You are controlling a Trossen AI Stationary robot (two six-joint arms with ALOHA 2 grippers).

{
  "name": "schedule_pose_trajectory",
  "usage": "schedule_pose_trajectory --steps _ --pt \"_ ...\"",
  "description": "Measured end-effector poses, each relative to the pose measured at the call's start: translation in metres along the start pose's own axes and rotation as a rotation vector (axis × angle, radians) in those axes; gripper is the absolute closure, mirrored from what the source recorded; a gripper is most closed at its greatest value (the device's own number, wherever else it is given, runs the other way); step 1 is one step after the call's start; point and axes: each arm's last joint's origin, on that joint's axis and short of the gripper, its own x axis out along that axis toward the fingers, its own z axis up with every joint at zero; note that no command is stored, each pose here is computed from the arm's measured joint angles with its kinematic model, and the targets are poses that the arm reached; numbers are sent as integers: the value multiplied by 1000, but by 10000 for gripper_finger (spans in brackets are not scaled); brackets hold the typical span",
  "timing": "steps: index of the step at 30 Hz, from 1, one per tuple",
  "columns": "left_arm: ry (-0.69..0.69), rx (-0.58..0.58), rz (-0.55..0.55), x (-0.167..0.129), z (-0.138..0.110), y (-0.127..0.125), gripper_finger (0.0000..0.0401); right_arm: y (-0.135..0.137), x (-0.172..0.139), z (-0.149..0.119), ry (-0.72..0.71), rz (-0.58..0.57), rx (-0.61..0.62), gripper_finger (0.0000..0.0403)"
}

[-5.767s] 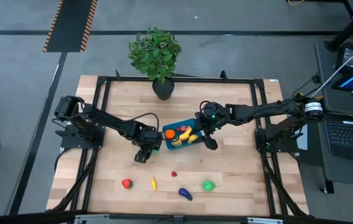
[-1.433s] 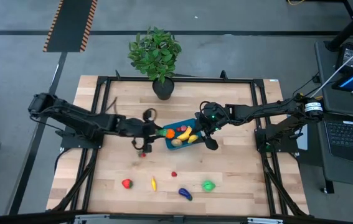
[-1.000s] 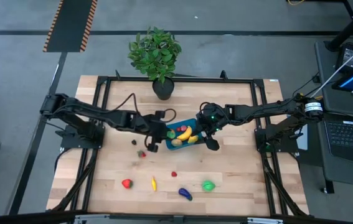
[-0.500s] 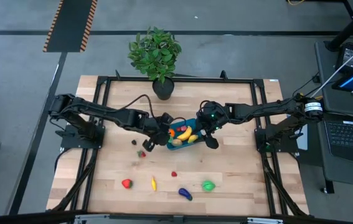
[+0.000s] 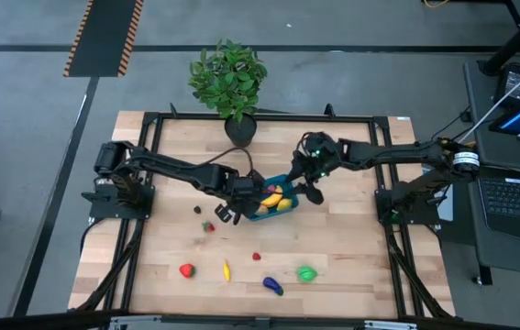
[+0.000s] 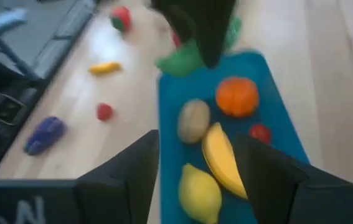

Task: Pick and placing Produce into tupperware
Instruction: Put the green pea into the blue bin

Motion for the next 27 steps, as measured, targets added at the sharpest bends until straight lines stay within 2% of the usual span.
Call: schedule_pose_trajectory --steps 5,14,19,27 --pt "-6 3 1 -8 6 7 271 9 -21 6 -74 25 -88 196" --pt "7 89 -24 -13 6 8 270 32 -54 -14 -248 -10 -196 196" --pt "-4 133 -48 -6 6 8 270 39 -65 -17 -287 -14 -196 196" --pt "43 150 -70 13 2 11 271 42 -64 -20 -282 -5 -197 196"
